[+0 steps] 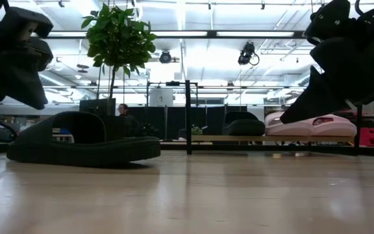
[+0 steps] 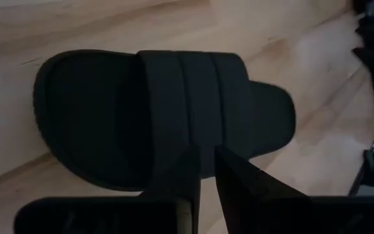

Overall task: Pick and place slides into the shelf
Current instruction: Put the black slide on the shelf

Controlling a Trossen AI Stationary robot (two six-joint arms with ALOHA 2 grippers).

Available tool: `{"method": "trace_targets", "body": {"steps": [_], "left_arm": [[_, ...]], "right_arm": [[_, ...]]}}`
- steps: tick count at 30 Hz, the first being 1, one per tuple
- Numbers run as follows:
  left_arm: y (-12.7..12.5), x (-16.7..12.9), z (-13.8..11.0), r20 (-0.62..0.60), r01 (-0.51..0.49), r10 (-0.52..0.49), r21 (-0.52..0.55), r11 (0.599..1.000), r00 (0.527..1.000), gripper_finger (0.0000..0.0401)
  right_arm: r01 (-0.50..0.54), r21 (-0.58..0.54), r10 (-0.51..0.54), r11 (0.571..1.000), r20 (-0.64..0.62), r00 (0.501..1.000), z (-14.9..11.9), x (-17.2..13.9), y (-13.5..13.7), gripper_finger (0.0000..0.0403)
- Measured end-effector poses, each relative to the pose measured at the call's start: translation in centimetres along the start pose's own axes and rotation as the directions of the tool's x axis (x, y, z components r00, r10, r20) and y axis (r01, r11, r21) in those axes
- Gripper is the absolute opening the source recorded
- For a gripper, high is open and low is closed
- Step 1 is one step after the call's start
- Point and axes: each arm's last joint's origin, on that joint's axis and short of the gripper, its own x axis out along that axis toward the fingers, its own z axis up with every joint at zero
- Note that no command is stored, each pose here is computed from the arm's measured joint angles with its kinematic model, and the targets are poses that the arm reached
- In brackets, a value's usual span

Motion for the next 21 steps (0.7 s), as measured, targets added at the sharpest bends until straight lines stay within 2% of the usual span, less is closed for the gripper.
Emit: {"method": "trace_targets", "body": {"steps": [8, 15, 21], "left_arm": [[-1.0, -0.1, -0.4, 0.018, 0.100, -0.100, -0.014, 0.995, 0.995, 0.0056], [-3.0, 1.2, -1.1, 0.080, 0.214, -0.212, -0.027, 0.976, 0.974, 0.0041], [-6.2, 2.5, -1.6, 0.096, 0.201, -0.207, 0.064, 0.977, 0.974, 0.0018]], "right_arm": [[-0.006, 0.011, 0.006, 1.000, 0.003, 1.000, 0.0, 0.0, 0.1, 0.0151], [-0.006, 0.009, 0.006, 1.000, 0.003, 1.000, 0.0, 0.0, 0.1, 0.0151], [-0.006, 0.004, 0.006, 1.000, 0.003, 1.000, 0.1, 0.0, 0.1, 0.0151]]}}
